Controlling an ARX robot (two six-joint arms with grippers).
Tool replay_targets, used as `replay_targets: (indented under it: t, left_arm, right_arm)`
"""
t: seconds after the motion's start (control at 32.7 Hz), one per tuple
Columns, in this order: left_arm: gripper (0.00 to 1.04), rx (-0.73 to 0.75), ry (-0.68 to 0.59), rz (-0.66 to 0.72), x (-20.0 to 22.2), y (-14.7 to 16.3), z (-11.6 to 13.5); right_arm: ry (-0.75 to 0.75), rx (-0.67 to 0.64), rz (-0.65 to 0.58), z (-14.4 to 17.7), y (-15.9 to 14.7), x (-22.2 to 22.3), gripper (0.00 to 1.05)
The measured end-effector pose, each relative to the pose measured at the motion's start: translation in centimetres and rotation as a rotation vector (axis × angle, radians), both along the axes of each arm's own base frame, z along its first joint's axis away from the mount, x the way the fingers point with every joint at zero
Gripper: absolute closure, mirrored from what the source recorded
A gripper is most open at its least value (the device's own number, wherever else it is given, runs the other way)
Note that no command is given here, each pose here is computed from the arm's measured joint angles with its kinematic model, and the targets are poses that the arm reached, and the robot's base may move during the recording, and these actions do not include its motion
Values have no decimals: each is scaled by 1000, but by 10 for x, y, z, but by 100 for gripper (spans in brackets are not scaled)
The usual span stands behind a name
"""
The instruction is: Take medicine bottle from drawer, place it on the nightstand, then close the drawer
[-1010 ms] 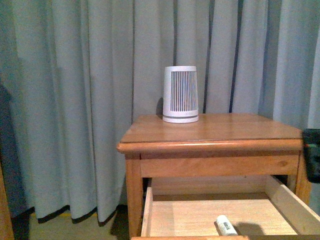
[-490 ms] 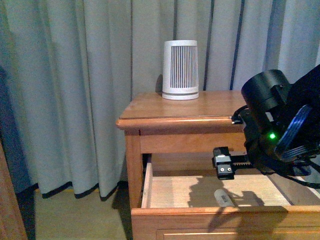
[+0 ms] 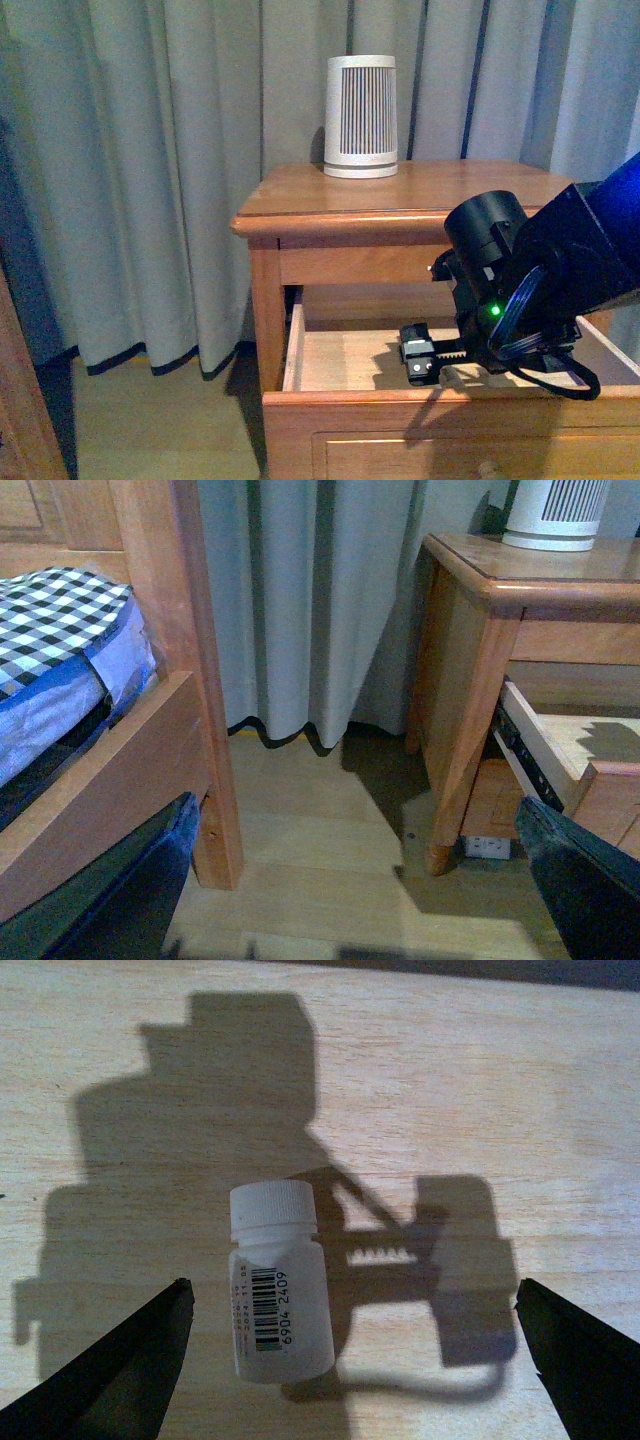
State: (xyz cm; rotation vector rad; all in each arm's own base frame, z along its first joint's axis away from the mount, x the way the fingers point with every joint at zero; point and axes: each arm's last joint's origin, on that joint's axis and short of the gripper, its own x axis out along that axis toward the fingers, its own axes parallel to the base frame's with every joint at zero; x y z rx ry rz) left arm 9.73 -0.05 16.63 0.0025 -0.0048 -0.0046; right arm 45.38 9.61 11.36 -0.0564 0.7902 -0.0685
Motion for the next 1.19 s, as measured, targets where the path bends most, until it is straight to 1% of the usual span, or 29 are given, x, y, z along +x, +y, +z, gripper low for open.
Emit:
replay_targets:
  t: [0.31,0.46,0.49,0.67,0.7,0.83,0.89,1.01,1.07,1.19]
  left_arm:
    - [7,0,0,0,0,0,0]
    - [7,0,0,0,0,0,0]
    - [7,0,0,0,0,0,0]
    - [7,0,0,0,0,0,0]
    - [7,0,0,0,0,0,0]
    - [7,0,0,0,0,0,0]
    - [7,0,0,0,0,0,0]
    - [7,0,0,0,0,0,0]
    - [7,0,0,0,0,0,0]
    - [7,0,0,0,0,0,0]
  right_arm:
    - [-1,12,10,-15,7,17,7]
    - [26,14,16,-25,12,21,7]
    - [32,18,17,-26,13,22,8]
    - [36,28,21,-30,17,23,26]
    - [35,29,21,-30,17,23,31]
    - [36,32,21,-31,17,24,45]
    - [32,32,20,-31,17,24,55]
    - [30,33,16,-31,16,24,69]
    - [29,33,11,-30,15,25,73]
    - [27,38,-10,-28,13,24,74]
